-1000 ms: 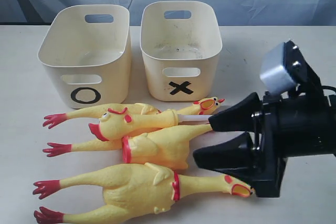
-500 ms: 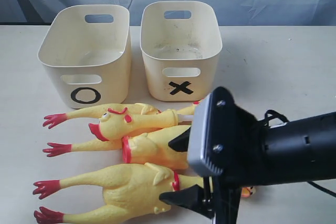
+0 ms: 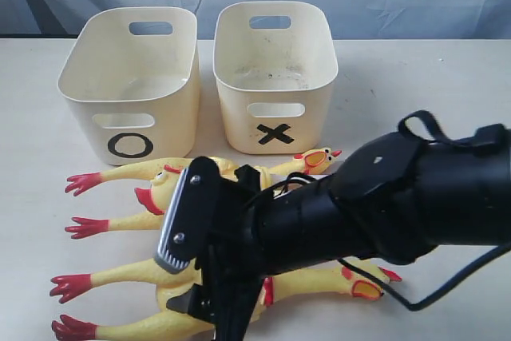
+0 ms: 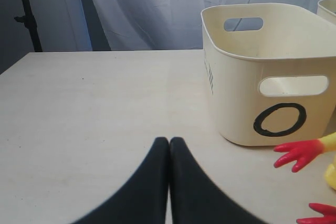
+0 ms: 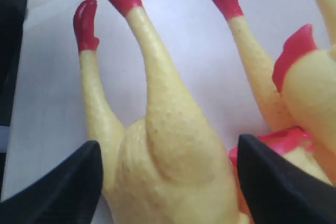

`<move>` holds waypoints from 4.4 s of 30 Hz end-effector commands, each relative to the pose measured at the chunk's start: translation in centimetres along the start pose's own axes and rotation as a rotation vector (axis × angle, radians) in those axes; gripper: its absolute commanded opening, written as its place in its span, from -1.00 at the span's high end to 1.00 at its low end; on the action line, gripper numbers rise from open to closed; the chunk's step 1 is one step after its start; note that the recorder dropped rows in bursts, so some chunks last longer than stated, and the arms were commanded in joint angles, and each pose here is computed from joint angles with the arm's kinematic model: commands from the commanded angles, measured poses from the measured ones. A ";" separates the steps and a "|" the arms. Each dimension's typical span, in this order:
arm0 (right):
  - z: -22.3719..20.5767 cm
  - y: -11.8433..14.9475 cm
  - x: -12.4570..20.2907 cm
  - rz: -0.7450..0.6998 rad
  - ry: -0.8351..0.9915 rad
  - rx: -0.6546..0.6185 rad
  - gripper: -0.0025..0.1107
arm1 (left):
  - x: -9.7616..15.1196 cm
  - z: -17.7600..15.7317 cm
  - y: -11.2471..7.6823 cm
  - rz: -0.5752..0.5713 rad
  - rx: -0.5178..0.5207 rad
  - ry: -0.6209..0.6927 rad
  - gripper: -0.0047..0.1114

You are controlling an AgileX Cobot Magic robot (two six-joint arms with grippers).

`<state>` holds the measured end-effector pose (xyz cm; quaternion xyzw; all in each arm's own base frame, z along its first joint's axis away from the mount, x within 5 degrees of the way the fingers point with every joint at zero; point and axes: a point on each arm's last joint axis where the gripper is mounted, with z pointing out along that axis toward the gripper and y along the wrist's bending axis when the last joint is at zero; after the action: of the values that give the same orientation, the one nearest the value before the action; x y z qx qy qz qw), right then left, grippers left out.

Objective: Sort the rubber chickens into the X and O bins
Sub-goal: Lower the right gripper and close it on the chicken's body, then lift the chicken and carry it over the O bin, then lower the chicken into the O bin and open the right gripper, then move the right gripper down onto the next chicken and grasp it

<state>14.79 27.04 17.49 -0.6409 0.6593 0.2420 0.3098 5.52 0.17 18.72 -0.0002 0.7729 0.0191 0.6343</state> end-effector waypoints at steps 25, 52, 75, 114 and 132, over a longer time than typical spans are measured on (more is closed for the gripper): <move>1.6 3.6 -0.5 -0.020 -0.038 -0.353 0.97 | -0.2 -0.1 0.0 -0.008 0.006 -0.014 0.92; -10.2 -14.0 -19.5 0.210 -0.658 0.445 0.97 | -0.2 -0.1 0.0 -0.008 0.006 -0.014 0.92; -1.9 -21.8 -21.5 0.163 -0.757 0.466 0.74 | -0.2 -0.1 0.0 -0.008 0.006 -0.014 0.92; 0.6 -17.6 -10.7 0.165 0.530 0.133 -0.10 | -0.2 -0.1 0.0 -0.008 0.006 -0.014 0.92; 0.0 -14.0 -7.8 0.165 0.627 0.002 0.16 | -0.2 -0.1 0.0 -0.008 0.006 -0.014 0.92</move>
<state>29.09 32.17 21.38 -0.6204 0.7807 0.0639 0.0386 5.52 0.17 18.72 -0.0002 0.7729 0.0191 0.6343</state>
